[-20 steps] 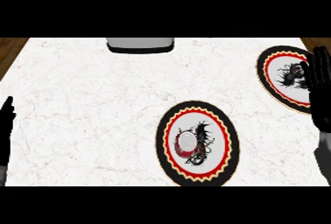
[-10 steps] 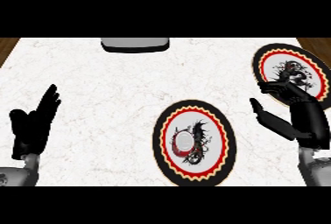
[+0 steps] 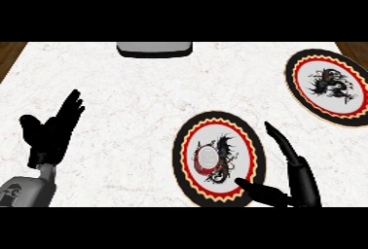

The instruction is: Pick the can from the plate and place it in the plate

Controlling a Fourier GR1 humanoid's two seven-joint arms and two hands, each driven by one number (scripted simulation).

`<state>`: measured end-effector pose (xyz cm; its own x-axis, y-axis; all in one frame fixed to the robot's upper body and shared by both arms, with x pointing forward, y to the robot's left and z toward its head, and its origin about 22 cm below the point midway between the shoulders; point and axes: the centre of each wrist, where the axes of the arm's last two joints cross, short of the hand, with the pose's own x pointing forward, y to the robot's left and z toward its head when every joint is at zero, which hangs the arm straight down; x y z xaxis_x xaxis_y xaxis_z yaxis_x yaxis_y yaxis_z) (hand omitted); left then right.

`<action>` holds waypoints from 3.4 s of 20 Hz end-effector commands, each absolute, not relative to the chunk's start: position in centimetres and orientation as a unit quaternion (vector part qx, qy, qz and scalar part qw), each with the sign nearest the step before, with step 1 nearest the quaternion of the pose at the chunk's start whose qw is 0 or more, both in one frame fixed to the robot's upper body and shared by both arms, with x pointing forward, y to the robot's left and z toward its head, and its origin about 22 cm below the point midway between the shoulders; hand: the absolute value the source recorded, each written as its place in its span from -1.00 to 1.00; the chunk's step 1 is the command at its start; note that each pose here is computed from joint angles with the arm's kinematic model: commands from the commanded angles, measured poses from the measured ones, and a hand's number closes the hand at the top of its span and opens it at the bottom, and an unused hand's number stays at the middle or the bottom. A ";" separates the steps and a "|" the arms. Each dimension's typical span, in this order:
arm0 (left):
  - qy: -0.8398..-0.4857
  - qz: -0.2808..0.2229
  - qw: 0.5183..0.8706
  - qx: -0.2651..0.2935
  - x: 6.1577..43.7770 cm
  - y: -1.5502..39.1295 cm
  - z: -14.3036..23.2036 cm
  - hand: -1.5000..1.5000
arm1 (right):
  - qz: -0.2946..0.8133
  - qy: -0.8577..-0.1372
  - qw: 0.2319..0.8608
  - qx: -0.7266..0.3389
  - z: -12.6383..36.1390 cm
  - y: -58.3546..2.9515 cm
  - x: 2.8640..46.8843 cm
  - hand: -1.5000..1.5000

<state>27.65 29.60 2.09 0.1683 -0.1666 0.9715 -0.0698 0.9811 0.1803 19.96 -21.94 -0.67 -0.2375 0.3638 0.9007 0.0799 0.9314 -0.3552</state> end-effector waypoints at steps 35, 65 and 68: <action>-0.651 -0.037 0.754 0.085 28.5 29.0 2.6 0.00 | 0.428 -0.524 0.704 -0.216 4.9 -12.0 24.7 -1.00; -0.646 -0.034 0.759 0.080 28.5 28.8 1.9 0.00 | 0.477 -0.545 0.651 -0.227 3.5 -8.4 24.5 1.00; -0.641 -0.038 0.762 0.082 29.0 28.6 2.7 0.00 | 0.491 -0.562 0.615 -0.254 3.6 -12.5 27.6 1.00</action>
